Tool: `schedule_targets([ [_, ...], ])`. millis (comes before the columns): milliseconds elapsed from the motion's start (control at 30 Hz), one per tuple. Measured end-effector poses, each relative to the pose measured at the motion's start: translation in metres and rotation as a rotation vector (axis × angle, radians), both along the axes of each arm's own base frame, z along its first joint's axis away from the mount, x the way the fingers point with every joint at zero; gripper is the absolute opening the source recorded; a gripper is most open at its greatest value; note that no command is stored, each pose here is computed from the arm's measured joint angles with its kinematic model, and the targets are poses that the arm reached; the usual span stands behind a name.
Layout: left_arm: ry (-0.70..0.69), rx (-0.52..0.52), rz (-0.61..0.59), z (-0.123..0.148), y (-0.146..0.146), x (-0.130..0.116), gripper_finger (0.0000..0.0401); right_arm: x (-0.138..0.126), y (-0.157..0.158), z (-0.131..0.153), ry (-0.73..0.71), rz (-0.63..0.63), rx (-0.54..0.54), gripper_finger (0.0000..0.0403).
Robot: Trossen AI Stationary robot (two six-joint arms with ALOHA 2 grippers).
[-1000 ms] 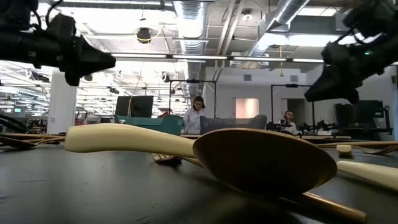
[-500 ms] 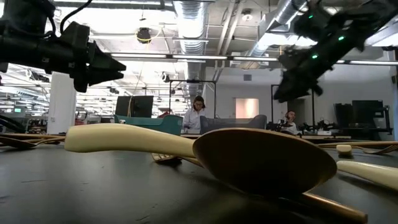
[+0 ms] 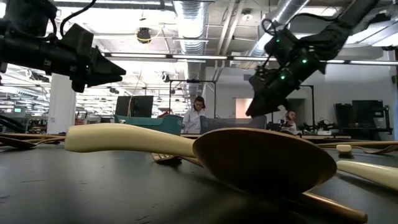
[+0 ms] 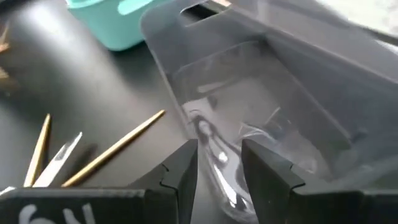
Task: Sort silverware by color (type)
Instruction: Adjust the black bin
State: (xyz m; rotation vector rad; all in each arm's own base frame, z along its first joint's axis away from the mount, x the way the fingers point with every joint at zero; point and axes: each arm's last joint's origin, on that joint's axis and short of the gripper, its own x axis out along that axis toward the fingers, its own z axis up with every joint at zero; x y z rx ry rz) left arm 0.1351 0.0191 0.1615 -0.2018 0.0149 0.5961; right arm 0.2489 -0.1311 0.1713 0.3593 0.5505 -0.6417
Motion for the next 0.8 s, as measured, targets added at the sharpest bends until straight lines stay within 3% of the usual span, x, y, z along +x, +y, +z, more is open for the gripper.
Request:
schedule_targets([
  [200, 0.021, -0.021, -0.008, -0.003, -0.001, 0.001, 0.016, 0.037, 0.001, 0.007, 0.029, 0.189, -0.069, 0.0152],
  [333, 0.064, -0.023, -0.012, -0.007, -0.002, 0.0, 0.016, 0.045, 0.003, -0.008, 0.187, 0.206, -0.053, 0.0152],
  [500, 0.062, -0.015, 0.058, -0.007, -0.001, -0.001, 0.016, 0.027, -0.005, -0.022, 0.379, 0.14, 0.019, 0.0152],
  [600, 0.047, -0.028, 0.072, -0.007, 0.0, -0.001, 0.016, 0.014, -0.01, -0.016, 0.425, 0.098, 0.067, 0.0152],
  [800, 0.064, -0.013, 0.105, -0.007, 0.001, -0.002, 0.016, -0.001, -0.017, 0.015, 0.354, 0.075, -0.001, 0.0152],
])
